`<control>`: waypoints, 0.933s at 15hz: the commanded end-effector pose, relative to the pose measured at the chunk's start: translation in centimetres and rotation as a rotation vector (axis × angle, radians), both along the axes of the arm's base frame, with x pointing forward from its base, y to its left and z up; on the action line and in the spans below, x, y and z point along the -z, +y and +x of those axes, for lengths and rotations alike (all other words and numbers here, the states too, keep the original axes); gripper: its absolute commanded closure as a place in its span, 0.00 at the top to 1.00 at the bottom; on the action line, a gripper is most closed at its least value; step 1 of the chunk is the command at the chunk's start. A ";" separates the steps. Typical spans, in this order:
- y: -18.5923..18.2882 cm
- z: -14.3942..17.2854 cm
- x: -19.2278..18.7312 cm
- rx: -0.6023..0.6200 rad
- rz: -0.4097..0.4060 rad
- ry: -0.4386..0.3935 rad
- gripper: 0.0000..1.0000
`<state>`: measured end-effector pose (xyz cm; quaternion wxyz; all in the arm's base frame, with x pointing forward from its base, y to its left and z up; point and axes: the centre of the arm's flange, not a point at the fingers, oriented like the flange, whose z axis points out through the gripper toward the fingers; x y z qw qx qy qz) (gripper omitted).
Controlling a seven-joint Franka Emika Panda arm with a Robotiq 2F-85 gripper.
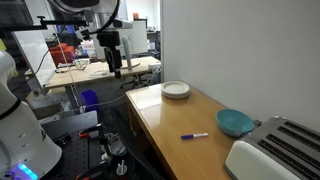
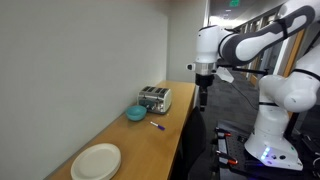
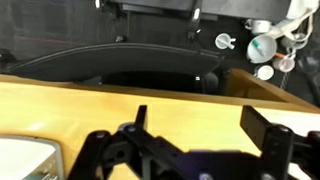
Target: Put the marker into the blue bowl.
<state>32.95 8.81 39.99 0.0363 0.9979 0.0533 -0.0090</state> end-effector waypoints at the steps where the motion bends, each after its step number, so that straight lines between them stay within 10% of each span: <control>1: -3.6 5.7 1.8 0.090 -0.031 -0.059 1.00; 14: -15.0 20.9 17.5 0.298 0.031 0.006 1.00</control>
